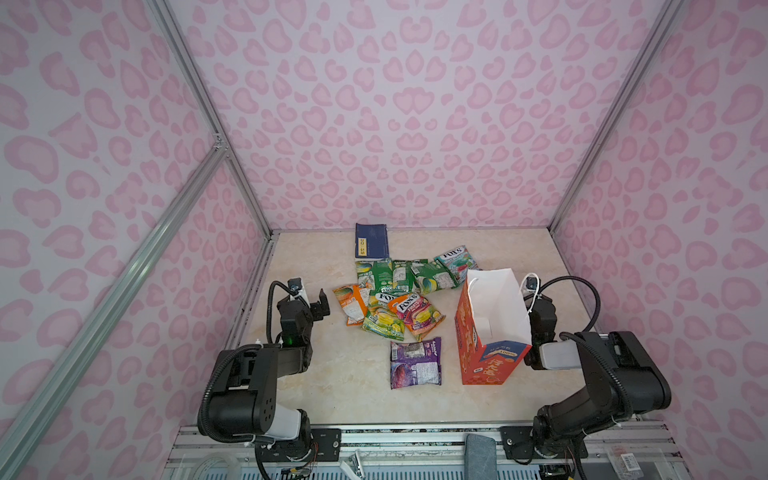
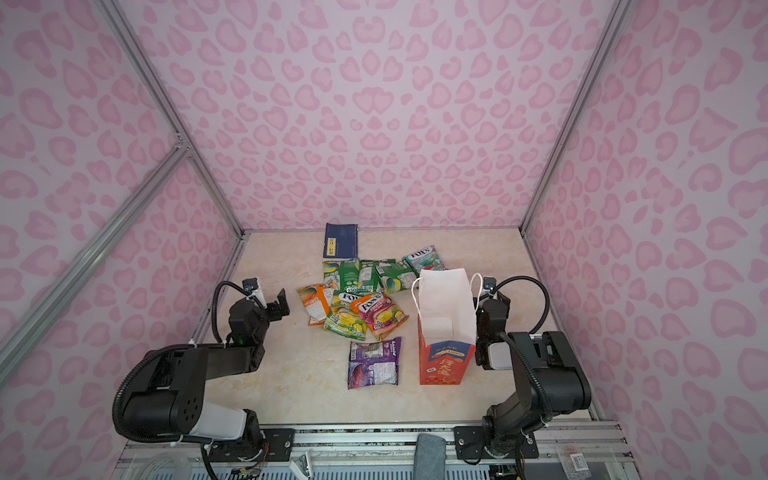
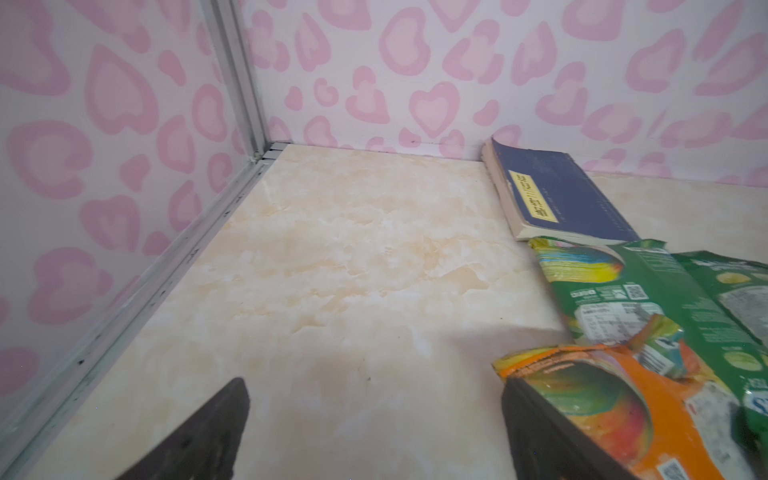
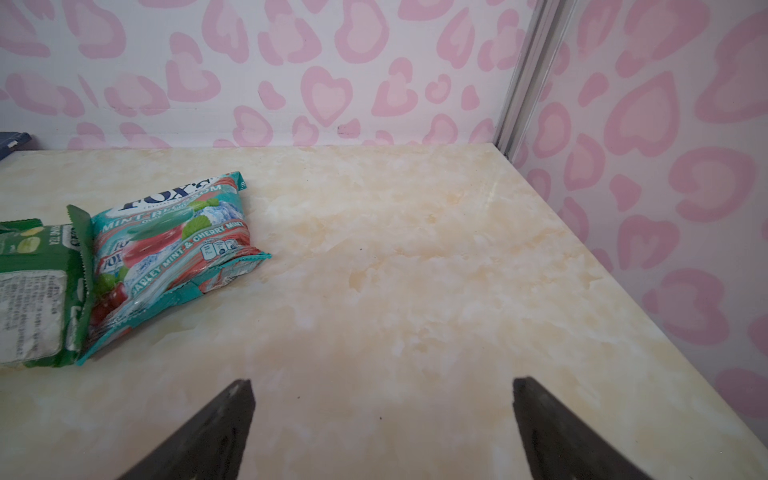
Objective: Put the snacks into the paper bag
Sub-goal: 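Raise both grippers from rest toward the snack pile and paper bag, then grasp the orange snack packet with left gripper while right grips bag rim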
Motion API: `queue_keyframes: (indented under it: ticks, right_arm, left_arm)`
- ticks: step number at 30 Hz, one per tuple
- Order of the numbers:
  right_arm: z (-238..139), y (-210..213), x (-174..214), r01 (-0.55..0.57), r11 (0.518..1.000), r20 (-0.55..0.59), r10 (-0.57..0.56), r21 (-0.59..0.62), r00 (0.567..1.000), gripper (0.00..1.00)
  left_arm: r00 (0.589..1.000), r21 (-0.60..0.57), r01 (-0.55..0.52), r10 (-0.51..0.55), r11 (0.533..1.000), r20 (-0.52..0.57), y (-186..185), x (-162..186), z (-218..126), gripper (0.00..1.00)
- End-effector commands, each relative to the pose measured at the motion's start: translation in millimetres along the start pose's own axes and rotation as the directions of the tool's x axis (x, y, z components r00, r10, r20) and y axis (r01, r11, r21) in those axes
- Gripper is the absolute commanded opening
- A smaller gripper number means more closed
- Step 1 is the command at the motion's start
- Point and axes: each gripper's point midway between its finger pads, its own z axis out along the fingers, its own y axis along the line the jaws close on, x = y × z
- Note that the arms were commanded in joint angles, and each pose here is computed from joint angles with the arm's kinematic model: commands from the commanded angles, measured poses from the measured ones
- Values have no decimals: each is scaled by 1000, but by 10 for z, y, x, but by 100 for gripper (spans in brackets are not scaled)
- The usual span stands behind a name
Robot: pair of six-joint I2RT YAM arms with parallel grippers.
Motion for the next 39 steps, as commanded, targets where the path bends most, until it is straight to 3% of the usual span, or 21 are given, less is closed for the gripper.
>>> queue_keyframes:
  ticks: [1,3,5,6,7,9,10,11,13,14,17,23,28,30,34,39]
  right_arm:
    - [-154,-315,-328,-78,979,36,72,188,997,99]
    - [-313,-480,-685,-176,947,76,161,268,984,99]
    - [-535,-650,-971,-319,888,114,298,330,948,99]
    - [-632,-708,-1088,-374,864,132,350,336,927,99]
    - [-738,-745,-1204,-442,837,154,414,323,897,99]
    - [-991,-897,-1302,-602,726,245,550,333,798,99]
    - [-1131,-980,-1359,-671,674,298,602,310,741,99]
    - [-1222,-957,-1471,-711,668,317,640,221,700,99]
    - [-1396,-879,-1702,-697,710,320,641,97,698,99]
    - [-1481,-866,-1745,-685,719,280,638,119,718,99]
    - [-1668,-786,-1845,-608,771,110,599,190,793,99]
    - [-2283,-471,-2459,-493,870,21,493,3,870,99]
    - [-2423,-139,-2429,-424,900,-195,400,-102,895,100]
    - [-2531,-105,-2434,-384,917,-228,353,-111,908,100]
    - [-2487,77,-1998,-254,961,-403,189,-114,896,100]
    - [-2503,333,-1623,-140,977,-461,52,-159,886,99]
  left_arm:
    - [996,-200,70,-57,977,71,290,-426,-180,97]
    - [975,-285,222,-207,932,84,429,-683,-318,97]
    - [921,-361,373,-388,855,33,514,-793,-493,97]
    - [899,-352,415,-437,839,17,473,-900,-543,97]
    - [872,-348,458,-490,818,-3,440,-954,-599,97]
    - [781,-360,574,-624,736,-30,399,-949,-700,97]
    - [755,-324,595,-650,735,-86,306,-962,-728,97]
    - [750,-236,596,-638,767,-177,118,-998,-743,97]
    - [755,-122,584,-592,803,-281,-110,-1081,-853,97]
    - [753,-63,592,-579,804,-313,-214,-1119,-929,97]
    - [764,166,607,-512,777,-394,-575,-1251,-1191,97]
    - [816,401,530,-320,747,-482,-966,-1274,-1684,97]
    - [850,446,456,-228,771,-476,-1011,-1251,-1884,97]
    - [857,431,437,-219,790,-467,-969,-1219,-1881,97]
    - [856,418,425,-207,803,-474,-951,-1124,-1833,97]
    - [854,407,419,-199,812,-481,-950,-1069,-1758,97]
